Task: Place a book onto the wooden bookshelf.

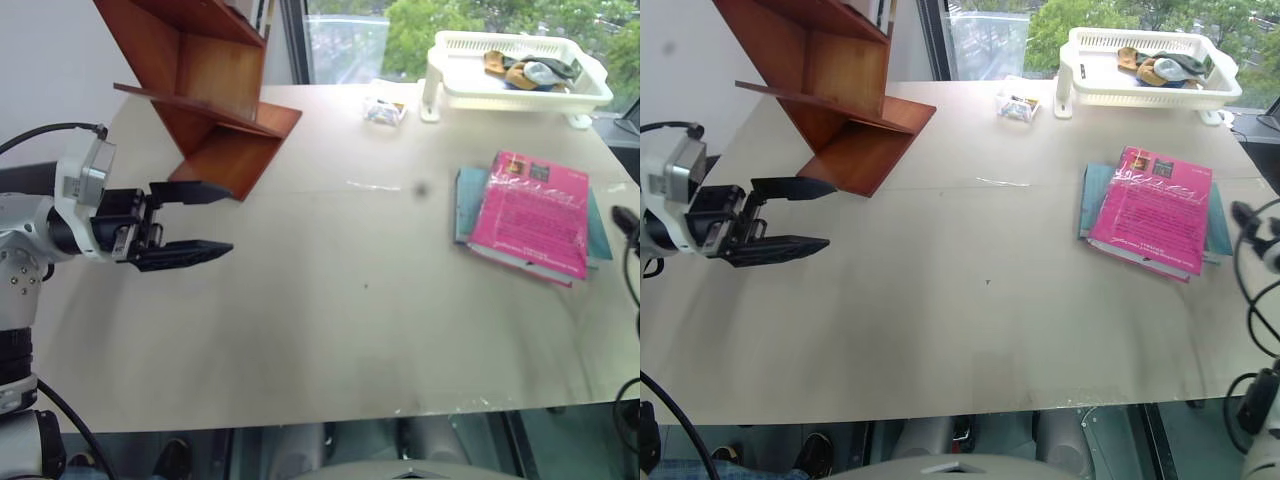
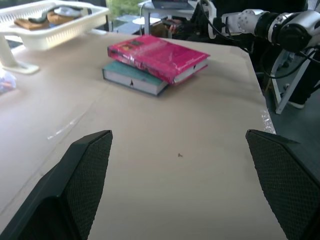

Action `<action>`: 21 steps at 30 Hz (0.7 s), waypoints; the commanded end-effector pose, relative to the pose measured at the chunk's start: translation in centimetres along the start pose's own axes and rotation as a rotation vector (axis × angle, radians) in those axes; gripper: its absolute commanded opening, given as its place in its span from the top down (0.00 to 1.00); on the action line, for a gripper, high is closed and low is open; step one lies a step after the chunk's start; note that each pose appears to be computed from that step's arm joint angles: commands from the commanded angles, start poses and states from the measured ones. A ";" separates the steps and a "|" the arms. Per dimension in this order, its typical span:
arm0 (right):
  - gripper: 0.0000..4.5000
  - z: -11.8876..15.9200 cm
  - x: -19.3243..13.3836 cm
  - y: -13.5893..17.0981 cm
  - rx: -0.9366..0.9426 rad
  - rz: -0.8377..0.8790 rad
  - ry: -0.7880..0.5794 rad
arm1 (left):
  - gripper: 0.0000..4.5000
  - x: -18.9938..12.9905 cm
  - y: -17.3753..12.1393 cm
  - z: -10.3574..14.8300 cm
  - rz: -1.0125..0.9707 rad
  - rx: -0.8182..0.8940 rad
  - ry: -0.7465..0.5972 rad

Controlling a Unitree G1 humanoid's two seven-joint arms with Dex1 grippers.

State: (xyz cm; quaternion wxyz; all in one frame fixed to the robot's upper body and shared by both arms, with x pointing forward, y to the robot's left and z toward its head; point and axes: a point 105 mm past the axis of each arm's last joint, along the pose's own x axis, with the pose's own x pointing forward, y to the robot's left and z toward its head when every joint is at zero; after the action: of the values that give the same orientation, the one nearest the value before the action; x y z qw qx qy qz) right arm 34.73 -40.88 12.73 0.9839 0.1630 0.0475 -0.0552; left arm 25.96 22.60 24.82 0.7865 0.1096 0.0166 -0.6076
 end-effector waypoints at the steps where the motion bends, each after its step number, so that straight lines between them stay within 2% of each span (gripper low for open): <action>1: 0.01 0.9 0.9 1.0 -0.004 0.041 -0.044 | 0.00 -0.5 -0.1 0.3 0.018 0.037 0.002; 10: 0.01 -0.9 2.5 3.4 -0.031 0.138 0.017 | 0.00 -0.9 -0.5 0.4 0.046 0.039 -0.007; 21: 0.01 -2.5 3.1 2.8 -0.157 0.046 0.061 | 0.00 -1.4 -0.7 0.2 0.075 0.038 0.004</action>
State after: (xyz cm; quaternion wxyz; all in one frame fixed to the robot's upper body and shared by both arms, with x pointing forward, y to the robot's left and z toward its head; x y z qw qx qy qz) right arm 38.00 -37.68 11.83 0.9932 0.0963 0.0646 -0.0120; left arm 25.31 23.79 23.87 0.8071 0.1033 0.0228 -0.5808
